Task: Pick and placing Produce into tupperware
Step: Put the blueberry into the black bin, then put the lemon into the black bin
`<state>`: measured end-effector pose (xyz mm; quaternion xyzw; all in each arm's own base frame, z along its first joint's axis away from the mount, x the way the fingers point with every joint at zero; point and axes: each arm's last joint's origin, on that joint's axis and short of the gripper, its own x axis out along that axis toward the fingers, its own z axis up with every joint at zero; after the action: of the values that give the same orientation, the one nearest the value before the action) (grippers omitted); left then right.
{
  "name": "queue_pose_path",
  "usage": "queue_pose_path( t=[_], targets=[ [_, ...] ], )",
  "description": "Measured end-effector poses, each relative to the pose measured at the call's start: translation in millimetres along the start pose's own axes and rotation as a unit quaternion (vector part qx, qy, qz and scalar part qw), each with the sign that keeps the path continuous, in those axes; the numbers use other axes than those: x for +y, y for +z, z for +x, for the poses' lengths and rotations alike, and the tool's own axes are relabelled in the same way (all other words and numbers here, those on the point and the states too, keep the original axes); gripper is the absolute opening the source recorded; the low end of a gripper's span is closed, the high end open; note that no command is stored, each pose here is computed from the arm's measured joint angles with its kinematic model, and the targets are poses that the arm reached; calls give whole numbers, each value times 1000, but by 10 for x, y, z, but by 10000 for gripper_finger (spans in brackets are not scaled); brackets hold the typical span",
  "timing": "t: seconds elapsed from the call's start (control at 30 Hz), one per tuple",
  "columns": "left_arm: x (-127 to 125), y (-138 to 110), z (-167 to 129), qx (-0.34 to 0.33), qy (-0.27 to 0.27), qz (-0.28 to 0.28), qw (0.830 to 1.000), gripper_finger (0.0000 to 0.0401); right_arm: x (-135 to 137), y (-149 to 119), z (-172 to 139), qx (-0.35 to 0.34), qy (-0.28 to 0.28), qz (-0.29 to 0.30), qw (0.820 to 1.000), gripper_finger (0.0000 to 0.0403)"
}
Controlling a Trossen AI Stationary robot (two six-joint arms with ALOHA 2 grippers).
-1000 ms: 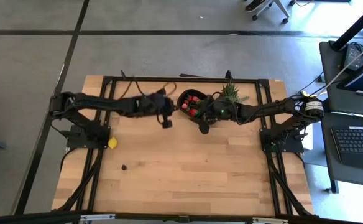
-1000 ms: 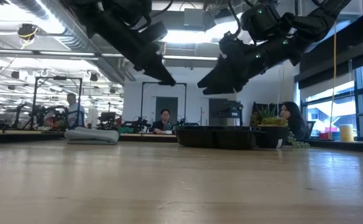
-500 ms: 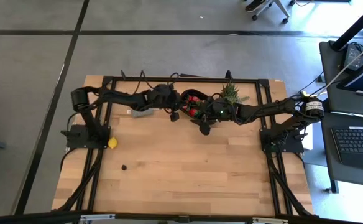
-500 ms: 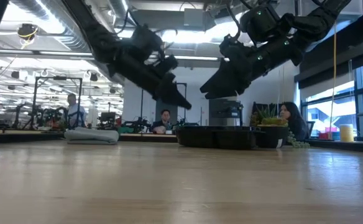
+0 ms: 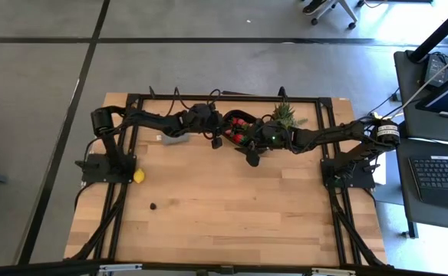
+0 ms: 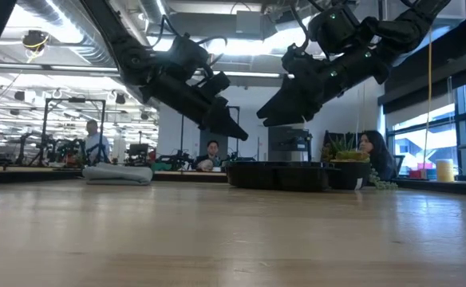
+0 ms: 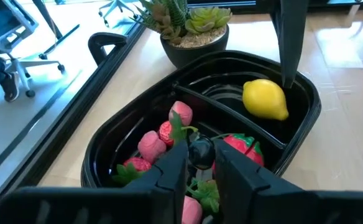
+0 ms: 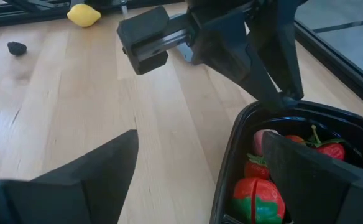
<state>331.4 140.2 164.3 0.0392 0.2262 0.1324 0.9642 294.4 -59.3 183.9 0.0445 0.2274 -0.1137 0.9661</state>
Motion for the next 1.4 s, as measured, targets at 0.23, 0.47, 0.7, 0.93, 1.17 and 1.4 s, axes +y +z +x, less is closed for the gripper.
queue_pose_path(
  t=[0.23, 0.47, 0.7, 0.93, 1.17, 1.4],
  targets=[
    [0, 1, 0, 0, 0, 0, 1000, 88, 0, 1, -1, 0, 0, 0, 1000, 342],
    [3, 17, 0, -8, 2, 1, 1000, 119, 1, 1, -1, 0, 0, -2, 1000, 342],
    [-31, 26, 2, -10, -2, 3, 1000, 155, 14, 0, -1, 0, 3, -3, 1000, 342],
    [-160, 57, -109, 35, -27, 7, 999, 163, 113, 4, -5, -3, 39, -7, 999, 342],
    [-499, 166, -407, 102, -84, 29, 991, 152, 208, -5, -12, -2, 52, -4, 999, 335],
    [-799, 261, -927, 185, -117, 41, 975, 141, 269, 0, -18, -6, 61, -10, 998, 284]
  ],
)
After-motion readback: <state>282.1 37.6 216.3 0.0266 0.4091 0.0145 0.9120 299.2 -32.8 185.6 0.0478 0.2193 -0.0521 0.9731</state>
